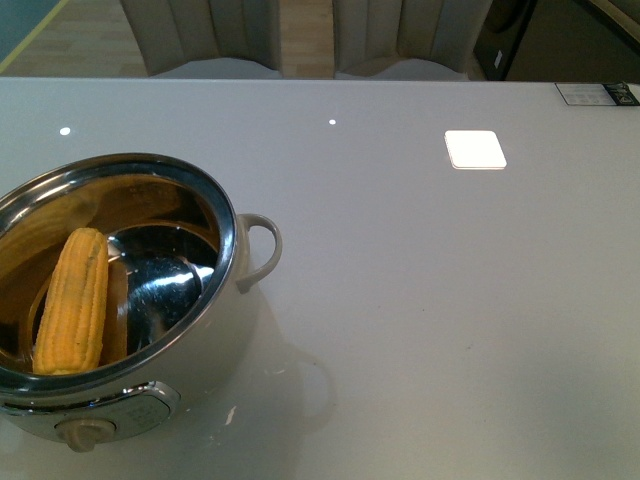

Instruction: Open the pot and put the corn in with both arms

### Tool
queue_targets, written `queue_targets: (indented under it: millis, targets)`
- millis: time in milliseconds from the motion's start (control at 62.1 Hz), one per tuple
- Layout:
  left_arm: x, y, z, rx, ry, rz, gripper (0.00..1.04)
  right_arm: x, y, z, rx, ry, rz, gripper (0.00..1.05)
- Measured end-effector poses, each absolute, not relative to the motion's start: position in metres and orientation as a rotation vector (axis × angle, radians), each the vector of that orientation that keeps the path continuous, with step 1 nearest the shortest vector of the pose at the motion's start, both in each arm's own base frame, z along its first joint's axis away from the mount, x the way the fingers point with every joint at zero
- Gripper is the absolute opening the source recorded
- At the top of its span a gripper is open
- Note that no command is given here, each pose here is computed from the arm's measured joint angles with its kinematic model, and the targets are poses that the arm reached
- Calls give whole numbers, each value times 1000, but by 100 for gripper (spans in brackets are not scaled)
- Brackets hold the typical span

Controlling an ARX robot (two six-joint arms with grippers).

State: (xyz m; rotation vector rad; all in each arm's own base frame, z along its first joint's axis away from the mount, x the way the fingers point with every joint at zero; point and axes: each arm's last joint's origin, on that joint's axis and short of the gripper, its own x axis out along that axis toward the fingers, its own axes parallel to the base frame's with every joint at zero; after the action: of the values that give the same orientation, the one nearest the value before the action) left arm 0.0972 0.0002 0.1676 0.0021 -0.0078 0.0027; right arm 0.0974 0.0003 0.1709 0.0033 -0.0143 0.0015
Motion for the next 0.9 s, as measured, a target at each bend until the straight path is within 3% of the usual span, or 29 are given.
queue_targets:
  millis: [354, 772, 853, 901]
  targets:
    - [97, 0, 168, 2, -8, 2, 98, 97, 0, 171, 3, -18, 1, 3]
    - [97, 0, 168, 2, -8, 2, 98, 97, 0, 171, 3, -18, 2, 83]
    - [97, 0, 168, 2, -8, 2, 98, 97, 0, 171, 3, -18, 2, 96]
    - [97, 0, 168, 2, -8, 2, 98, 97, 0, 171, 3, -18, 2, 96]
